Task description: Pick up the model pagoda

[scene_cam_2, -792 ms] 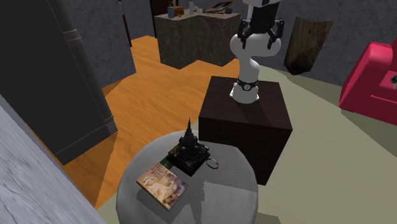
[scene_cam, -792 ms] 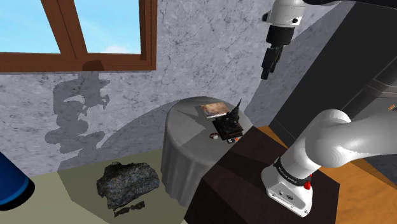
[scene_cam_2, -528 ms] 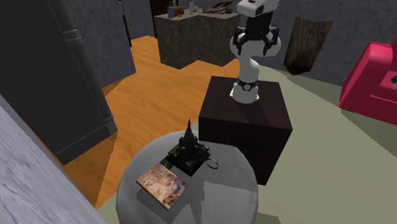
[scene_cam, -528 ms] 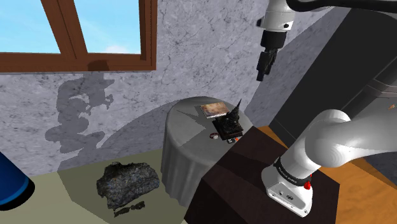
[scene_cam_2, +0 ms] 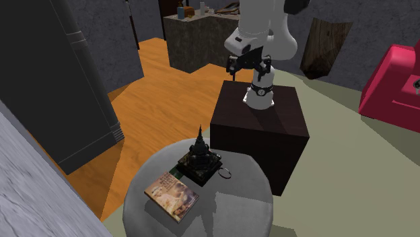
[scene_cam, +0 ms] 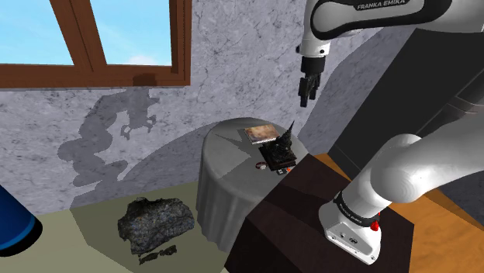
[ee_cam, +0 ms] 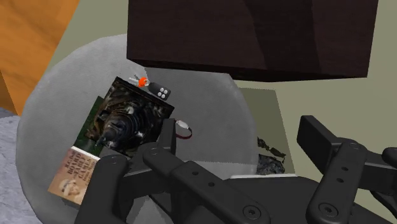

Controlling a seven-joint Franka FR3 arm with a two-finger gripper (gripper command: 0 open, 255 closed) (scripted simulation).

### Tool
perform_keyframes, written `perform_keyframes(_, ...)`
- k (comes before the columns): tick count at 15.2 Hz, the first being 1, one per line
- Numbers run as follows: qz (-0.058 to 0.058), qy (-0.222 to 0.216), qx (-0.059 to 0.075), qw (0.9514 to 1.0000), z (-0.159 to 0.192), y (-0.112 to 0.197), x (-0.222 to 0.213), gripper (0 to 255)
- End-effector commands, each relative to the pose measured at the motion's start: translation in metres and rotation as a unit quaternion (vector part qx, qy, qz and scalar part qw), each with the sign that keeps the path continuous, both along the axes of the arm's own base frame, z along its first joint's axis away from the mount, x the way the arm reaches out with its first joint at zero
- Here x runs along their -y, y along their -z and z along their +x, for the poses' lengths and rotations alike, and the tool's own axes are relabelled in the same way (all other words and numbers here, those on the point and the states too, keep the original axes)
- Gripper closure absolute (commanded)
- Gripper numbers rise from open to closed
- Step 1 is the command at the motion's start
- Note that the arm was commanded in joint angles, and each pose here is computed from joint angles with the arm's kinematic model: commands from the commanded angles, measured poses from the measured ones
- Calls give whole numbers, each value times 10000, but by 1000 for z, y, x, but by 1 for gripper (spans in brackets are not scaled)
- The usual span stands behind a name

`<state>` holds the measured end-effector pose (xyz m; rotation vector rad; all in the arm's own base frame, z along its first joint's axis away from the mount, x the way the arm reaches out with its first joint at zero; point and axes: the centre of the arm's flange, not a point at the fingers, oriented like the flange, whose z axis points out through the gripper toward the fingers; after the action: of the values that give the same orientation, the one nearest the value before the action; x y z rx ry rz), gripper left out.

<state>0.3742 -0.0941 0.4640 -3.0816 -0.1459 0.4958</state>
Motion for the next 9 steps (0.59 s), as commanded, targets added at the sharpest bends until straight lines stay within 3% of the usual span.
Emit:
perform_keyframes(1, -5, 17, -130, 9999, 11, 22, 14, 0)
perform_keyframes(9, -24, 102, -649, 9978, 56, 110, 74, 0)
